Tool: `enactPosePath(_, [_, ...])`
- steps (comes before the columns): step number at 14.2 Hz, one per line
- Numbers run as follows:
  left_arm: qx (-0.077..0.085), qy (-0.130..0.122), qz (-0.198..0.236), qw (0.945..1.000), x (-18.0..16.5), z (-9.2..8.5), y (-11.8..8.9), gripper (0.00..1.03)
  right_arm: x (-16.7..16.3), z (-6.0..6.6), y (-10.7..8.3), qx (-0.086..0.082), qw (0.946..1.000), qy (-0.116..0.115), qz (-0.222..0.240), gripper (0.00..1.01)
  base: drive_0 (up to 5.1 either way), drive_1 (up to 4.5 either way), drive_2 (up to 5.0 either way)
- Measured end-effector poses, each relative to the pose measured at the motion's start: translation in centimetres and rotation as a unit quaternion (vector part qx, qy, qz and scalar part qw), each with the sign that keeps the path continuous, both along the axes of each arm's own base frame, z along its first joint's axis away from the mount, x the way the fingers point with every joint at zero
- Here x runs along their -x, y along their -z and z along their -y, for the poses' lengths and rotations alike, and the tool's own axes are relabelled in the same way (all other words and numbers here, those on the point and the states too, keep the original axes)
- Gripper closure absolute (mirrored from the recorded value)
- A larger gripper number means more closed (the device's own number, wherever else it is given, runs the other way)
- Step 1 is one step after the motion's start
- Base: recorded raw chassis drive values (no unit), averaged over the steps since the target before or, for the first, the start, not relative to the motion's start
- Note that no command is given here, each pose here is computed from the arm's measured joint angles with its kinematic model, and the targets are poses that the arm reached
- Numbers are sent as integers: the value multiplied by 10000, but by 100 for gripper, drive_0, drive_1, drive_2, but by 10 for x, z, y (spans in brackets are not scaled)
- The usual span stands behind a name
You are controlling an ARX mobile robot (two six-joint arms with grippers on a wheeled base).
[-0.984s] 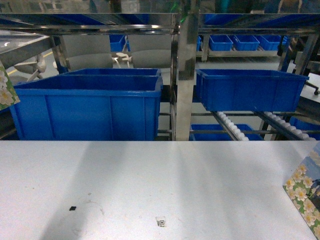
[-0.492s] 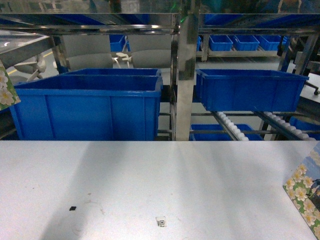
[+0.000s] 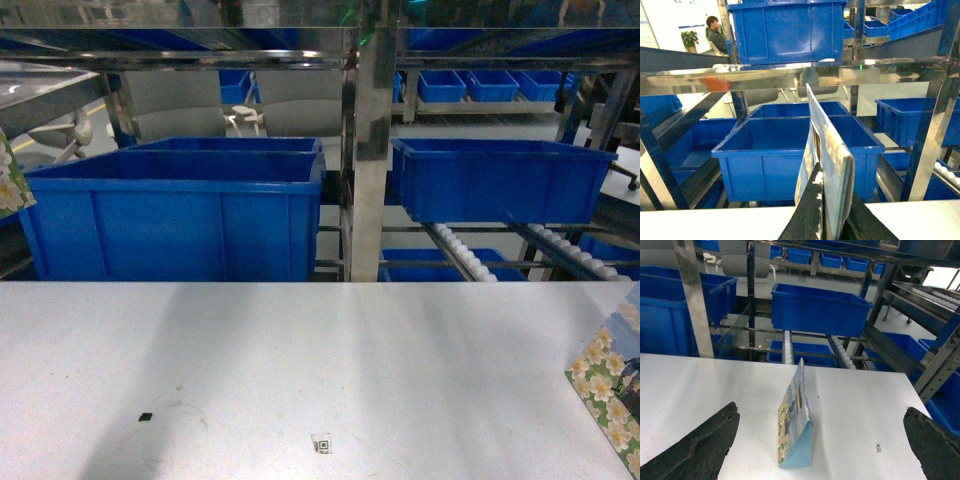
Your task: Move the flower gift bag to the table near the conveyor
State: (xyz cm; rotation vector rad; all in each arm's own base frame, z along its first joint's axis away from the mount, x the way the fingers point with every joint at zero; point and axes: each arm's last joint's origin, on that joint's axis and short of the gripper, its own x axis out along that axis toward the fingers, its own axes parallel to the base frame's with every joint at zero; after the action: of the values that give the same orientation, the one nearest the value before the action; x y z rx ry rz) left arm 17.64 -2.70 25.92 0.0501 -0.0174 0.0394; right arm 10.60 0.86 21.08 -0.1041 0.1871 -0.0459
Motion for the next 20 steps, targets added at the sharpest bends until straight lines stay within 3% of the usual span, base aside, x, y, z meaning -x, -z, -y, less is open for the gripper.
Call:
enactPosePath(4, [3,6,15,10000,-1,1,0,101,0,0,0,-2,10000,-2,15,3,0,0,0])
enactPosePath(8, [-119,128,-283,9994,-30,33,17,101,0,0,0,-2,10000,-2,15,3,0,0,0])
enactPosePath(11, [-225,152,-170,9995,-56,55,13,101,0,0,0,-2,10000,-2,15,3,0,0,0])
enactPosePath(15, [-553,-238,-709,9957,-84,71,58,101,0,0,0,-2,10000,-2,15,3,0,0,0])
enactPosePath(20, [-664,-335,-917,9930,-95,76,81,101,0,0,0,-2,10000,-2,15,3,0,0,0])
